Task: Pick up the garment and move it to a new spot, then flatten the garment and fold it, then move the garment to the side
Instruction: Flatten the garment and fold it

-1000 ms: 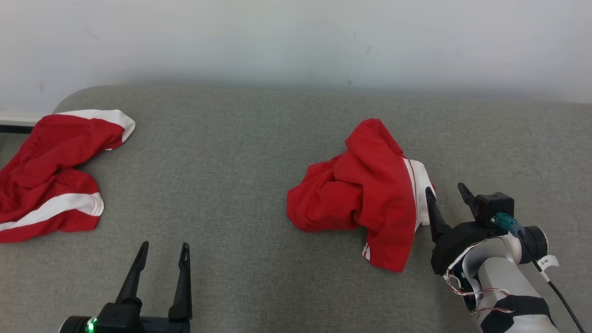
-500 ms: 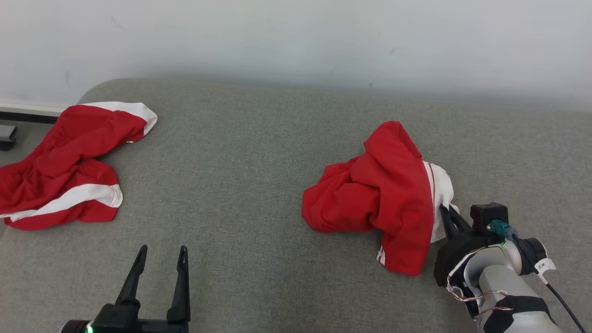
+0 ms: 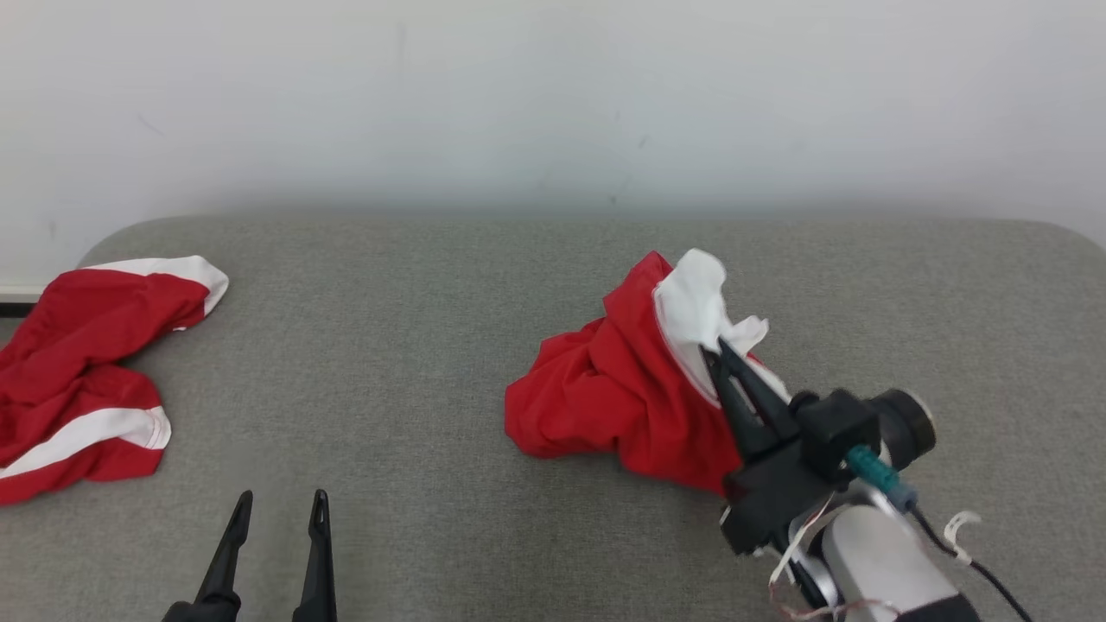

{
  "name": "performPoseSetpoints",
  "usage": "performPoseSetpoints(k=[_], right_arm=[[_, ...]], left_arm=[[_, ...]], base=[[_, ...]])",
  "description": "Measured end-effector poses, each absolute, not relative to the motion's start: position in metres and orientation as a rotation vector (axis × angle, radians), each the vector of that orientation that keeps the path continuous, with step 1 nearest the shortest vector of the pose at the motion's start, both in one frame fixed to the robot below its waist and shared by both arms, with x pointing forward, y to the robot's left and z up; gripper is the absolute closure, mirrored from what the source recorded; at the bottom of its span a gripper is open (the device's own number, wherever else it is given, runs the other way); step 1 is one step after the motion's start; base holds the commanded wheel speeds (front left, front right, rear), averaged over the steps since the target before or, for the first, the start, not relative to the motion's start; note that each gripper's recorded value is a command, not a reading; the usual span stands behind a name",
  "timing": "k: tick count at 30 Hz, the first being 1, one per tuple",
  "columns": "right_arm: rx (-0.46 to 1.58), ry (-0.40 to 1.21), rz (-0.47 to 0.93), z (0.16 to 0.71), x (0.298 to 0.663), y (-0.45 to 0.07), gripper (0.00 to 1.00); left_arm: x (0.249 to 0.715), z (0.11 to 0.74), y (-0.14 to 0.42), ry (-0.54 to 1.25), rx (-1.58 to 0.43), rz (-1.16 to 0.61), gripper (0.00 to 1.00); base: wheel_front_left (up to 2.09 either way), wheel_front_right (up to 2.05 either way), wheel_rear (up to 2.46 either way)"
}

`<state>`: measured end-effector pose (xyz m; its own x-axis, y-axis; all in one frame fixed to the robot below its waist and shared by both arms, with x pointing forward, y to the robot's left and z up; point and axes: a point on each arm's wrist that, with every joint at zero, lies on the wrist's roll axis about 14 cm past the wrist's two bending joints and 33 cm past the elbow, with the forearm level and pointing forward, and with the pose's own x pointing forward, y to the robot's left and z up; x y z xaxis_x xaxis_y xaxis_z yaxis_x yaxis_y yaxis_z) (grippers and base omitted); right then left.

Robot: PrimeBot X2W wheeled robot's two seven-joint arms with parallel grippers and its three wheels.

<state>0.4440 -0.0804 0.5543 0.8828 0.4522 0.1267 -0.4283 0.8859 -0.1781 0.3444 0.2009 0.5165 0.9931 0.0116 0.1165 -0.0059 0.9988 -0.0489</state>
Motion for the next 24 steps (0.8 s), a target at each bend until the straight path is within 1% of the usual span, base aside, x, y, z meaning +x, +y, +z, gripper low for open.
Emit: performPoseSetpoints(k=[3, 5, 8, 13, 17, 21, 24], right_arm=[[-0.126, -0.182, 0.536, 0.551, 0.415, -0.061, 1.00], [-0.111, -0.164, 0.586, 0.540, 0.394, -0.048, 1.00], [-0.064, -0.084, 0.640, 0.513, 0.368, -0.034, 1.00], [-0.025, 0.082, 0.691, 0.464, 0.329, -0.022, 1.00], [-0.043, 0.175, 0.705, 0.436, 0.311, -0.025, 1.00], [-0.052, 0.215, 0.686, 0.424, 0.306, -0.033, 1.00], [-0.072, 0.288, 0.690, 0.406, 0.292, -0.039, 1.00]], left_arm=[[0.349, 0.519, 0.192, -0.124, -0.051, -0.018, 0.00], [0.352, 0.519, 0.189, -0.123, -0.053, -0.030, 0.00], [0.355, 0.516, 0.185, -0.114, -0.055, -0.040, 0.00], [0.359, 0.513, 0.182, -0.104, -0.057, -0.050, 0.00], [0.359, 0.513, 0.182, -0.107, -0.058, -0.050, 0.00], [0.358, 0.514, 0.182, -0.108, -0.061, -0.051, 0.00], [0.356, 0.515, 0.181, -0.112, -0.065, -0.052, 0.00]], base=[[0.00, 0.00, 0.00], [0.00, 0.00, 0.00], [0.00, 0.00, 0.00], [0.00, 0.00, 0.00], [0.00, 0.00, 0.00], [0.00, 0.00, 0.00], [0.00, 0.00, 0.00]])
